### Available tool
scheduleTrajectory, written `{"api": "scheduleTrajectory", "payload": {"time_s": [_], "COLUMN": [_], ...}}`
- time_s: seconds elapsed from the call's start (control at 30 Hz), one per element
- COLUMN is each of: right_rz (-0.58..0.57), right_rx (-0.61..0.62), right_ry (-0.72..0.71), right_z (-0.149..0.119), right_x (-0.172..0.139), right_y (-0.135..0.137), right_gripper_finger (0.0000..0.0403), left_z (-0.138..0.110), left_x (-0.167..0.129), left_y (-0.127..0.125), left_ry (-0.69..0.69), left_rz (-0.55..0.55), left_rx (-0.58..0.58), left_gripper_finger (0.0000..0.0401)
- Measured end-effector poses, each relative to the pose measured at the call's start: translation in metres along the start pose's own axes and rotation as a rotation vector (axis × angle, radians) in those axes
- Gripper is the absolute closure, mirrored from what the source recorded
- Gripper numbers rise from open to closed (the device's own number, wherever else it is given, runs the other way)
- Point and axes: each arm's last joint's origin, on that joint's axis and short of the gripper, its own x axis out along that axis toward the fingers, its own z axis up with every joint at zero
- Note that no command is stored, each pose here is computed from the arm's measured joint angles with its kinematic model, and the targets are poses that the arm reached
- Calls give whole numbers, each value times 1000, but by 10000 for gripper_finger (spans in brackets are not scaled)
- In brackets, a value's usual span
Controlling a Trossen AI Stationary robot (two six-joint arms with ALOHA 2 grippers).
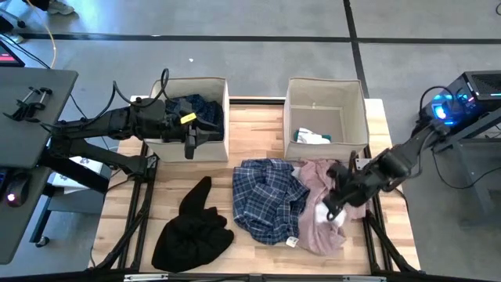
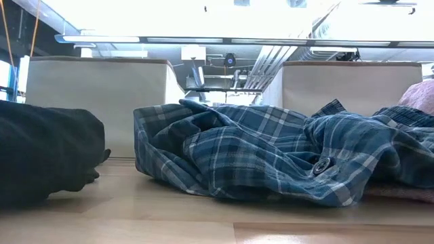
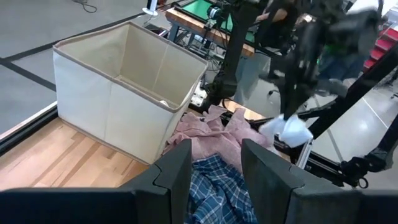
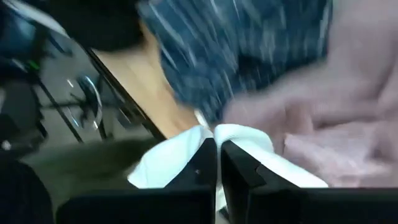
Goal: Sort clothes
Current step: Put the white sock into the right laundry bin
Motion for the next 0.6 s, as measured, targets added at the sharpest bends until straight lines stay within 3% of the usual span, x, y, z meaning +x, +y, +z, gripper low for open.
{"api": "scheduleTrajectory", "payload": {"time_s": [0.27,0.6], "right_rz": [57,-97], "right_rx": [-111,-162], "right_ry": [-371,-752], "right_z": [41,87], "right_x": [-47,-88], "right_y": [14,7], "right_gripper_finger": [403,403], "left_z": [0,0], "left_x": [0,0], "left_y": [0,0], "left_ry": [0,0], "left_rz": [1,1], "left_rx": [0,0], "left_gripper_finger": [275,275]}}
